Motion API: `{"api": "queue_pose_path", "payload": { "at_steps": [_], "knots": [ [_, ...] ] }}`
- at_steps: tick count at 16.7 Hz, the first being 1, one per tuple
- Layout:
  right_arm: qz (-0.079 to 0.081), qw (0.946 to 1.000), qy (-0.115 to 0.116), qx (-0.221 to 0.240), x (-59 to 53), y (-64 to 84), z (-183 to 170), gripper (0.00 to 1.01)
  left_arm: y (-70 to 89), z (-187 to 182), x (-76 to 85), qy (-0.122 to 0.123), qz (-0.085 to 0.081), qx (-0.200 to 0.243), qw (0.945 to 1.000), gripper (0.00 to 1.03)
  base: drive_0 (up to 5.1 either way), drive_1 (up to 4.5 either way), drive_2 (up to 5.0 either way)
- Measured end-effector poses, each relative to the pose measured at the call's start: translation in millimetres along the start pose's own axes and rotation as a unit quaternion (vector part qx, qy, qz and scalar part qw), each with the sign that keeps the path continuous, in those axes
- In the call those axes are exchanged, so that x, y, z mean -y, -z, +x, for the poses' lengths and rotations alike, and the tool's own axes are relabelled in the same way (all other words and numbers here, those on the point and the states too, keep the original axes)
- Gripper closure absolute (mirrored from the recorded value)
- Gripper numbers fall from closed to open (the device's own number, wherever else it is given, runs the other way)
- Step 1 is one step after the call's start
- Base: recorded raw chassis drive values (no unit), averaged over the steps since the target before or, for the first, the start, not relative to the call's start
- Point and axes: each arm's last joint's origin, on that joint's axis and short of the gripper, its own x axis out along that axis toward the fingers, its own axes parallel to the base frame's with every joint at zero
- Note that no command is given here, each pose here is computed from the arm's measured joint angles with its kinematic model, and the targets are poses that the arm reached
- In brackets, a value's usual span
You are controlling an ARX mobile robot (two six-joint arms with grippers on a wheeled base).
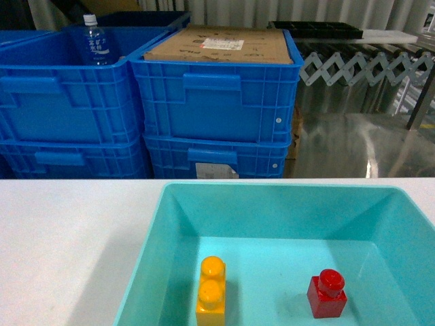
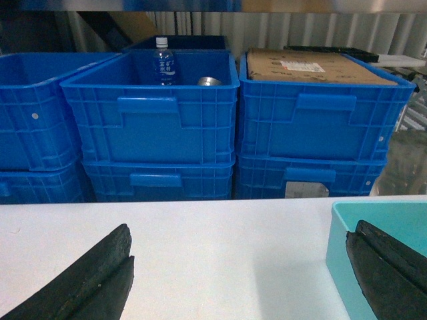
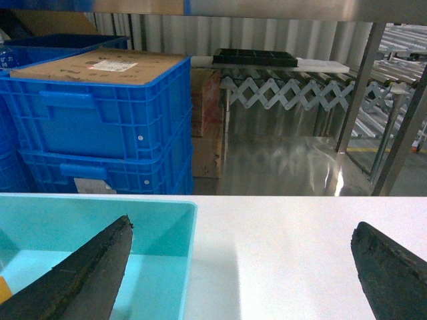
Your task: Pick red block from blue box to shelf
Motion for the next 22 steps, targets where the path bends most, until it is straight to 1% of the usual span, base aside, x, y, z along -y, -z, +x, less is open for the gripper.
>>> {"api": "queue_pose_path", "payload": {
  "at_steps": [11,14,15,16,17,18,20,21,22],
  "knots": [
    [0.000,1.0000,0.000,0.000,0.0,0.0,0.0,0.03,0.0,0.0,0.0,0.000,0.000,0.000,1.0000,0.05,0.0,0.00,0.0],
    [0.009,0.9999,-0.009,-0.007,1.3,-1.8,10.3,0.03,0.0,0.0,0.0,0.000,0.000,0.000,1.0000,0.05,0.0,0.00,0.0],
    [0.012,0.9995,-0.028,-0.013,-3.1,-7.4,19.1,0.03,0.0,0.0,0.0,0.000,0.000,0.000,1.0000,0.05,0.0,0.00,0.0],
    [0.014,0.9983,-0.057,-0.004,-11.4,-22.6,31.4,0.03,0.0,0.0,0.0,0.000,0.000,0.000,1.0000,0.05,0.0,0.00,0.0],
    [0.021,0.9967,-0.078,-0.006,-18.6,-34.6,43.4,0.03,0.0,0.0,0.0,0.000,0.000,0.000,1.0000,0.05,0.0,0.00,0.0],
    [0.029,0.9944,-0.096,-0.033,-26.6,-37.7,55.9,0.03,0.0,0.0,0.0,0.000,0.000,0.000,1.0000,0.05,0.0,0.00,0.0],
    [0.040,0.9871,-0.127,-0.088,-44.3,-32.7,78.6,0.03,0.0,0.0,0.0,0.000,0.000,0.000,1.0000,0.05,0.0,0.00,0.0],
    [0.044,0.9849,-0.133,-0.102,-49.8,-31.2,91.3,0.03,0.0,0.0,0.0,0.000,0.000,0.000,1.0000,0.05,0.0,0.00,0.0],
    [0.049,0.9835,-0.132,-0.113,-53.3,-30.6,104.6,0.03,0.0,0.0,0.0,0.000,0.000,0.000,1.0000,0.05,0.0,0.00,0.0]
  ]
}}
